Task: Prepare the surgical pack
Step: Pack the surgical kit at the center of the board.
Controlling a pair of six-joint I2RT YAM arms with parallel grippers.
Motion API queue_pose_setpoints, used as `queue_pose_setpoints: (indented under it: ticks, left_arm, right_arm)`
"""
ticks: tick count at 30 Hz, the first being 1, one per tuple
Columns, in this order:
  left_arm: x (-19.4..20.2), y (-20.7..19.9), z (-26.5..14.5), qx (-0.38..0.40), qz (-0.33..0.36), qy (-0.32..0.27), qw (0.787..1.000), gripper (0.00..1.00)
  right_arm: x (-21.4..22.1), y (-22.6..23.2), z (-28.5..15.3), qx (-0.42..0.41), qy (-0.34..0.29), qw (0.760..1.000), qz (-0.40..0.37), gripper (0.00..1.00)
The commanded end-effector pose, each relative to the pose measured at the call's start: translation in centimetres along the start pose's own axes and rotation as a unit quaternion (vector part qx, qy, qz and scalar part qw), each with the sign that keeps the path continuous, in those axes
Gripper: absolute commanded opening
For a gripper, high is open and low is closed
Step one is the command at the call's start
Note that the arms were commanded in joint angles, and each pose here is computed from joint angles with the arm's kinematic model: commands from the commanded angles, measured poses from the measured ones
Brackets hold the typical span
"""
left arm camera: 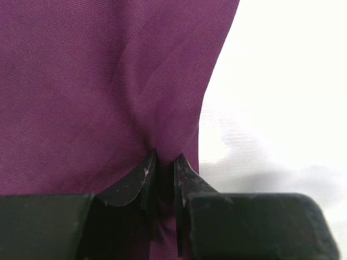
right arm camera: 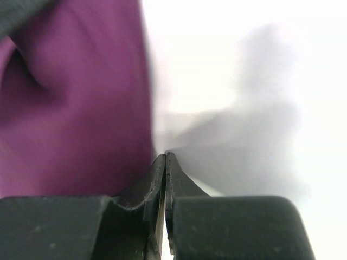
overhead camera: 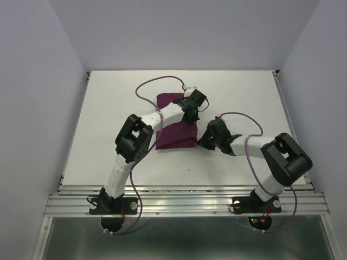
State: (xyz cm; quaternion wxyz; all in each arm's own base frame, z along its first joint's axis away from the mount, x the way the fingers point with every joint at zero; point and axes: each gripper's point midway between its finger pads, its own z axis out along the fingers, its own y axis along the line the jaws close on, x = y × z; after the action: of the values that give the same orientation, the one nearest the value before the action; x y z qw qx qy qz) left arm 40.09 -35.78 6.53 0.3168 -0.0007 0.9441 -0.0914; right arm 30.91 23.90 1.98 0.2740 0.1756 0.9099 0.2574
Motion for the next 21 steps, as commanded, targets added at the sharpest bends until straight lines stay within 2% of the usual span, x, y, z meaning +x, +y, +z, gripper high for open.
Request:
queue_pose_setpoints:
  ticks: [1,5,7,9,10,11,12,13,14,16,20,21]
  left_arm:
    - [-1.0,-3.0,-1.5,0.051,-0.028,-0.019,0.998,0.00]
    - [-1.1,-3.0,-1.4,0.046,-0.024,-0.024,0.998,0.00]
    - [-1.1,-3.0,-1.4,0.038,-0.021,-0.019,0.999,0.11]
    - [-1.0,-2.9,-1.7,0.028,-0.011,-0.015,0.999,0.29]
    - [-1.3,-3.4,-2.2,0.032,-0.008,-0.020,0.999,0.52]
    - [-1.5,-3.4,-2.6,0.031,0.000,-0.023,0.999,0.67]
    - [-1.6,-3.6,-3.0,0.032,0.005,-0.025,0.999,0.78]
    - [-2.1,-4.1,-3.9,0.037,0.007,-0.034,0.999,0.93]
    - [-2.4,-4.4,-4.4,0.040,0.012,-0.039,0.998,0.98]
    - [-3.3,-4.9,-5.7,0.047,0.017,-0.049,0.998,0.99]
    - [-4.8,-5.8,-8.5,0.056,0.028,-0.068,0.996,0.99]
    - [-5.6,-6.2,-10.0,0.062,0.034,-0.079,0.994,0.99]
  right_arm:
    - [2.4,-7.0,-1.9,0.110,-0.002,0.994,-0.005,0.06]
    - [1.7,-9.6,-4.9,0.155,-0.040,0.987,-0.006,0.10]
    - [0.3,-9.9,-6.8,0.166,-0.077,0.983,-0.011,0.15]
    - [-1.0,-9.5,-8.0,0.167,-0.102,0.981,-0.017,0.22]
    - [-2.4,-8.9,-9.3,0.168,-0.127,0.977,-0.022,0.26]
    - [-3.4,-8.8,-10.0,0.175,-0.146,0.973,-0.030,0.32]
    - [-3.8,-8.3,-10.5,0.170,-0.151,0.974,-0.029,0.36]
    - [-4.6,-8.3,-11.5,0.178,-0.165,0.969,-0.038,0.40]
    - [-5.7,-7.3,-12.1,0.173,-0.179,0.968,-0.039,0.42]
    - [-6.7,-7.1,-13.1,0.185,-0.193,0.962,-0.051,0.52]
    - [-8.5,-5.9,-14.6,0.186,-0.217,0.956,-0.060,0.59]
    - [-9.2,-5.6,-15.2,0.189,-0.229,0.953,-0.062,0.65]
